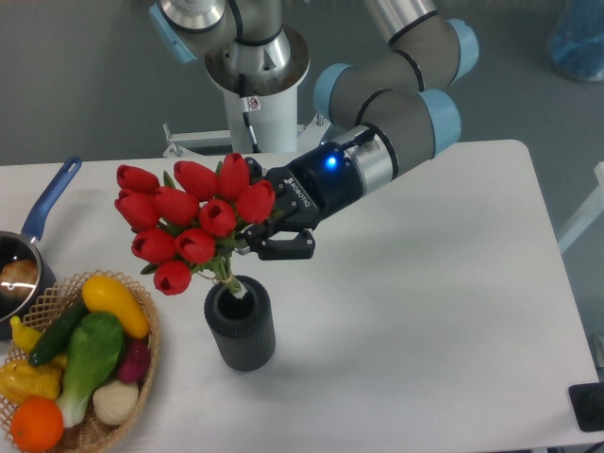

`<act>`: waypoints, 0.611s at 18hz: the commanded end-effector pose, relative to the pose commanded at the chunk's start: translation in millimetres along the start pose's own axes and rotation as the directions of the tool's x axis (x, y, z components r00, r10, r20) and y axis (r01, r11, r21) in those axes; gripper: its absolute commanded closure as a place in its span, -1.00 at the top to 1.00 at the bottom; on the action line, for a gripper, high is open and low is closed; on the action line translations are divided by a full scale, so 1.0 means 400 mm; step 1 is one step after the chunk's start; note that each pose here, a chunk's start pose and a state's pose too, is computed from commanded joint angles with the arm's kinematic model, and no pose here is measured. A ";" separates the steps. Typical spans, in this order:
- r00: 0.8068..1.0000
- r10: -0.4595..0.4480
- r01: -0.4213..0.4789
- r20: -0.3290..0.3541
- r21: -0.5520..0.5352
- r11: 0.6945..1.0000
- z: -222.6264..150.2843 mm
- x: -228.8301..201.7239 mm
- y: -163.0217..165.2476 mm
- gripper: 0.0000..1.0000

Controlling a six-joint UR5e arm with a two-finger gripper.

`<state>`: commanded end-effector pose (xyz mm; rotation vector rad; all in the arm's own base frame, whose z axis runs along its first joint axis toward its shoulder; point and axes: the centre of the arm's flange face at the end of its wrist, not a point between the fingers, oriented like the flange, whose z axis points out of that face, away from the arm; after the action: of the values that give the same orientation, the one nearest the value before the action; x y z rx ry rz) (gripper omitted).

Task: Insert the flowers into the vase
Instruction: 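Lower the tulip stems into the vase opening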

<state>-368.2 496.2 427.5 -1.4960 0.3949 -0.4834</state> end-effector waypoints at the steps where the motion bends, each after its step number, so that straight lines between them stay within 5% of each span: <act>1: 1.000 0.005 -0.005 0.000 0.000 1.000 0.000 -0.002 0.004 -1.00; 11: 1.000 -0.002 0.002 -0.007 -0.001 1.000 0.011 -0.017 0.048 -1.00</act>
<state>-370.5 503.8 408.2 -1.4963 0.3997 -0.4901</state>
